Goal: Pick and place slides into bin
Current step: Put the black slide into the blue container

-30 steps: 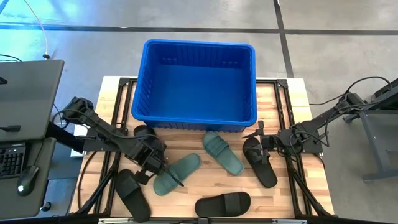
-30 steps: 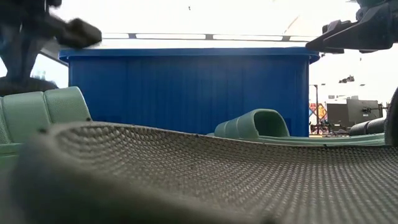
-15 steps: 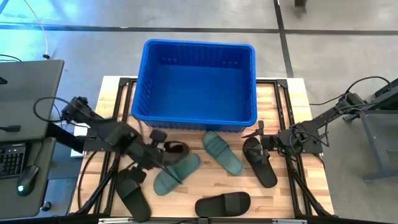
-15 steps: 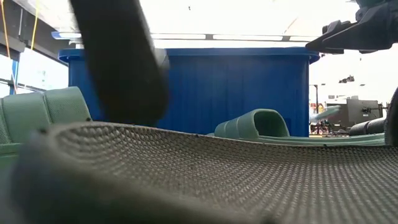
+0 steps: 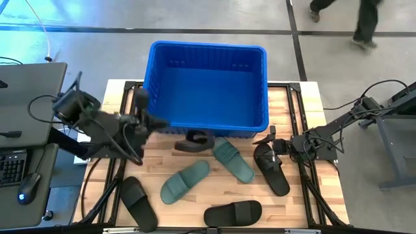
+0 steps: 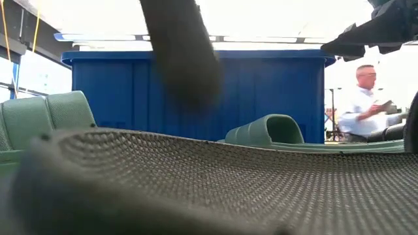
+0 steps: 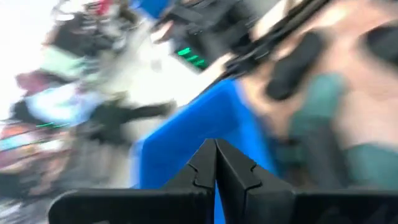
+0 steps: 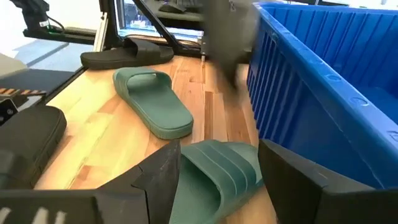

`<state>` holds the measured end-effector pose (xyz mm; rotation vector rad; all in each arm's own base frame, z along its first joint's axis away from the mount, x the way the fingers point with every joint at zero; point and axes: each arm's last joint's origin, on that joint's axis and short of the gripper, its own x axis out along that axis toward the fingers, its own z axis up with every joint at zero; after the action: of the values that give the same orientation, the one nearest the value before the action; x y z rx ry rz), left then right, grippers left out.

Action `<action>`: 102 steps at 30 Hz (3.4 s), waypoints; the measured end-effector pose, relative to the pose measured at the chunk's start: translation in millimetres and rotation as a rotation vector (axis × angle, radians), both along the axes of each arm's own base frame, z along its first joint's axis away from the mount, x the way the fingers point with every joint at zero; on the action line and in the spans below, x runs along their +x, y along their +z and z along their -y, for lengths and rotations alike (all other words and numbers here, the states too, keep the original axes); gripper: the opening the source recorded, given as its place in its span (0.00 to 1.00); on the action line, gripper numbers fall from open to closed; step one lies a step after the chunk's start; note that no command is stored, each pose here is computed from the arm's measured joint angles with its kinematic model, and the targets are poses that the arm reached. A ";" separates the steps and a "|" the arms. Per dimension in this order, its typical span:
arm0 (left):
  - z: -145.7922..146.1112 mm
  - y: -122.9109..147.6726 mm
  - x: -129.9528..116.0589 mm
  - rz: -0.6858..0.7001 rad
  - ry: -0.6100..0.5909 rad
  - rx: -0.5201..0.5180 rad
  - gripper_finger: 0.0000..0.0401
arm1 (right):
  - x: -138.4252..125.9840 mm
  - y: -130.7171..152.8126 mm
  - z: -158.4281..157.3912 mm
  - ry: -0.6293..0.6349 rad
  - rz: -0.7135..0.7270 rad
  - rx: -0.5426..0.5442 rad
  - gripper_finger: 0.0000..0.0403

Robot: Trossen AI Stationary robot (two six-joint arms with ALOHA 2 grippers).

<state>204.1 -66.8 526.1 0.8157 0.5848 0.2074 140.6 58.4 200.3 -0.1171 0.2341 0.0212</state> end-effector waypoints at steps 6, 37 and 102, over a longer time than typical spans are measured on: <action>-27.6 1.3 6.7 -0.029 0.050 -0.010 0.00 | 0.4 2.0 -0.2 -0.001 0.019 0.010 0.51; 40.9 -224.9 84.3 -0.619 -0.385 -0.064 0.47 | 0.7 3.2 -1.7 0.043 0.027 0.026 0.51; 11.5 -49.9 127.7 -0.039 -0.020 0.295 0.01 | 0.4 1.2 -1.5 0.032 0.006 0.062 0.51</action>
<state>331.8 -78.3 476.2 1.1126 0.5900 0.2635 141.0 59.9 201.5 -0.0591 0.2251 0.0597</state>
